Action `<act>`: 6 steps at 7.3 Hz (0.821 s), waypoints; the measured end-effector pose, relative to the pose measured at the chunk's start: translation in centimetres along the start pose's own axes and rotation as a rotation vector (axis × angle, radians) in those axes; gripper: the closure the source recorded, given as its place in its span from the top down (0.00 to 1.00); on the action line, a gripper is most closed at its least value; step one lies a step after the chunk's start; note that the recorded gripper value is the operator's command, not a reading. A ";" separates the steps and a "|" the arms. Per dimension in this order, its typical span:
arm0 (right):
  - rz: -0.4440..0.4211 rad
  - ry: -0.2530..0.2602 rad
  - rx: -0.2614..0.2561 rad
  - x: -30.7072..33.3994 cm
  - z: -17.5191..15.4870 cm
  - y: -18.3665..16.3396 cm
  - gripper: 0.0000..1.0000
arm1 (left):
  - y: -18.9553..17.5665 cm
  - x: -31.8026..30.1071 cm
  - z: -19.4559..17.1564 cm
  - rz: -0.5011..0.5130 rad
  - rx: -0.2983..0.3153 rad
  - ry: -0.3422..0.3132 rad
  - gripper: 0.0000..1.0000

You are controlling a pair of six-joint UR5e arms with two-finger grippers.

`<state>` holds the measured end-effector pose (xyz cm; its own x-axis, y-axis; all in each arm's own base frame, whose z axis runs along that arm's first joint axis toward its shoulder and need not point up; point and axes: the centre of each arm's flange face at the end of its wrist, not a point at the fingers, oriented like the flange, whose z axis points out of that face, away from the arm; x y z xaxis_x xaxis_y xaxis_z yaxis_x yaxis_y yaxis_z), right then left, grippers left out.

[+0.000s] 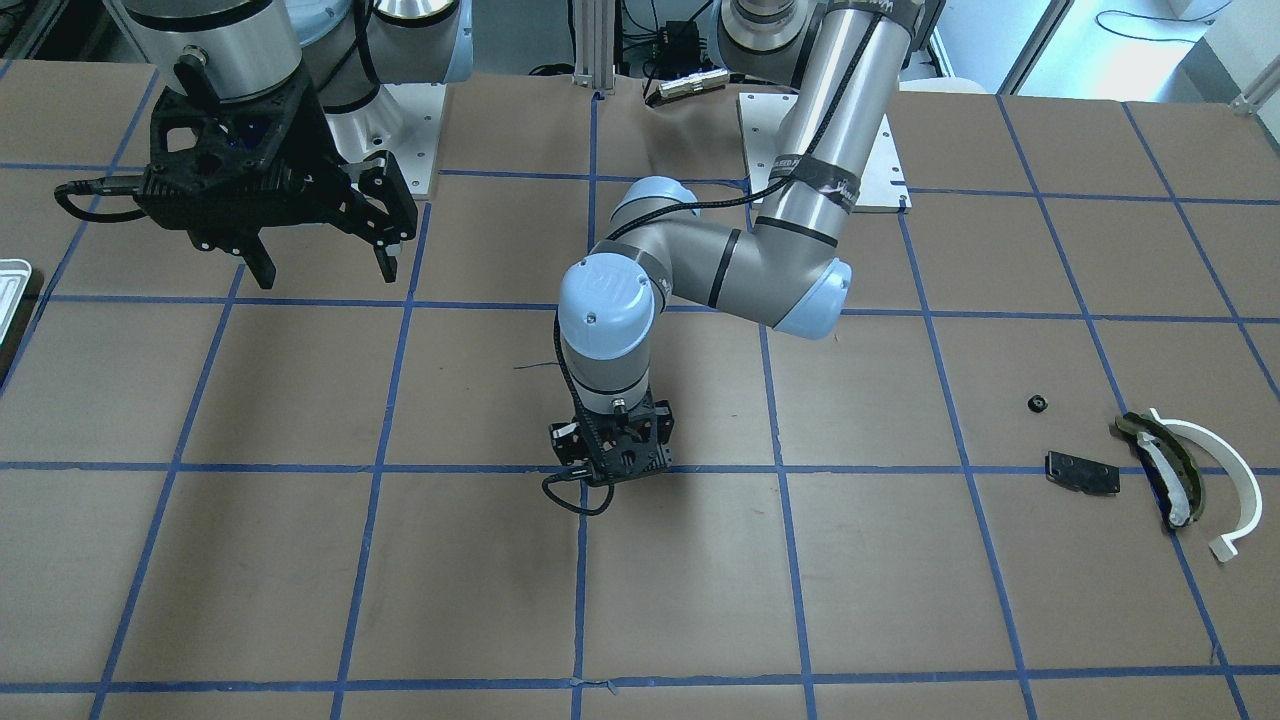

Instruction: Place bearing gear from tray to pile

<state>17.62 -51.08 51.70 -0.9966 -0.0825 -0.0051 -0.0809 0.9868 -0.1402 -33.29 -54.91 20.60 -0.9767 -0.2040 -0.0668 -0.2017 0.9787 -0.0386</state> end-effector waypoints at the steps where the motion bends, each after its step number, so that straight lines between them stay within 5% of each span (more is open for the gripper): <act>1: -0.001 0.003 0.002 0.0 -0.1 0.0 1.00 | -2.0 -4.4 -2.3 0.026 -0.020 -0.042 0.00; 3: -0.004 0.003 0.004 0.0 -0.2 -0.1 1.00 | -5.0 -15.8 -4.5 0.095 -0.073 -0.070 0.00; 6: -0.004 0.000 0.003 0.0 -0.1 -0.1 1.00 | -6.2 -35.2 -0.4 0.223 -0.074 -0.067 0.00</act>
<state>17.64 -51.11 51.85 -0.9963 -0.0861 -0.0051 -0.0845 0.9861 -0.1433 2.28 -53.80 23.60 -0.9912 0.0181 -0.1311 0.0106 0.9983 0.0576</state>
